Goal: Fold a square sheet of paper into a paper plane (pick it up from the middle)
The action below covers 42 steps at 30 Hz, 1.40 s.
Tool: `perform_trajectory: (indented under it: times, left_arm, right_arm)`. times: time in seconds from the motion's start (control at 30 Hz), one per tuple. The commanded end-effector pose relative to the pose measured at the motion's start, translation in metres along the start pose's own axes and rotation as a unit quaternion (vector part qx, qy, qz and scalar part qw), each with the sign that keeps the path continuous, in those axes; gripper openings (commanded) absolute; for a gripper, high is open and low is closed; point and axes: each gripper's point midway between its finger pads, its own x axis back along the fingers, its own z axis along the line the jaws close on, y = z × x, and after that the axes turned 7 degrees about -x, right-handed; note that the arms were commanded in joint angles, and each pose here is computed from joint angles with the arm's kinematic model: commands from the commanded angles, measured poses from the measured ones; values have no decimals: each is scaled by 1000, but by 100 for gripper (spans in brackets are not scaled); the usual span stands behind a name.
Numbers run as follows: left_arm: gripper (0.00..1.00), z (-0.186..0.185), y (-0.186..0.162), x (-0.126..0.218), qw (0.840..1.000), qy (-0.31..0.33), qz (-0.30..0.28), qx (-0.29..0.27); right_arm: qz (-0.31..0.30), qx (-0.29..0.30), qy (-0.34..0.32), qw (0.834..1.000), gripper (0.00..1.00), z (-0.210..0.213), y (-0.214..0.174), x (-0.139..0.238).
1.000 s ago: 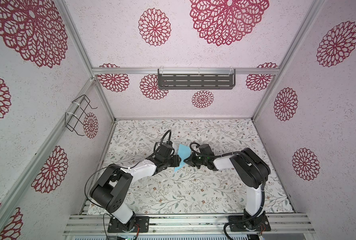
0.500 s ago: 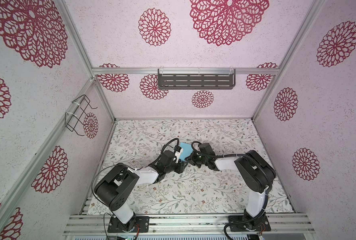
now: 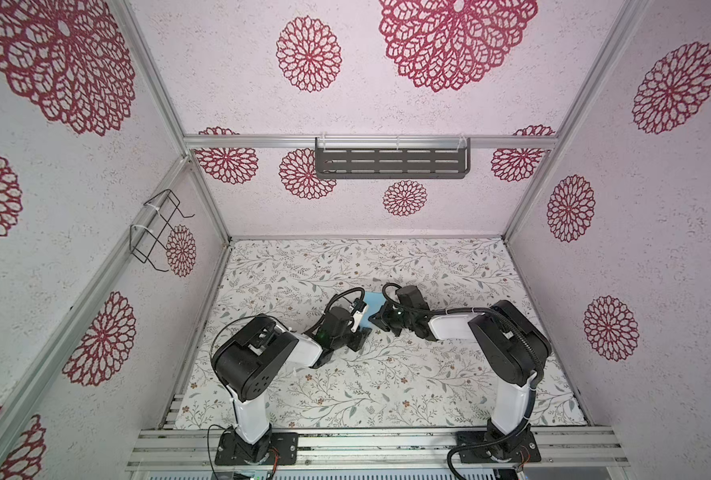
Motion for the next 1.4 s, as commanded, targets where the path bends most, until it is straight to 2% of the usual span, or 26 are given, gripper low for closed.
perform_trajectory:
  times: [0.0,0.17,0.4,0.6,0.83,1.17,1.37]
  left_arm:
    - [52,3,-8,-2,1000,9,3,-28]
    - [40,3,-8,0,999,11,-1,-31]
    - [37,3,-7,0,999,11,2,-36]
    - [43,1,-3,1,999,2,-1,-46]
    - [45,3,1,0,998,7,-6,-60]
    - [30,-1,7,2,997,-6,-3,-73]
    - [22,-7,10,2,997,-24,8,-74]
  right_arm:
    - [4,8,43,999,11,38,-1,13]
    - [7,4,46,999,20,39,2,14]
    - [-2,4,42,999,27,36,10,17]
    - [-4,-3,34,999,11,28,14,19]
    - [-1,-12,58,998,9,39,16,29]
    - [-4,-17,63,998,21,40,18,40]
    - [-28,5,42,999,32,29,26,47]
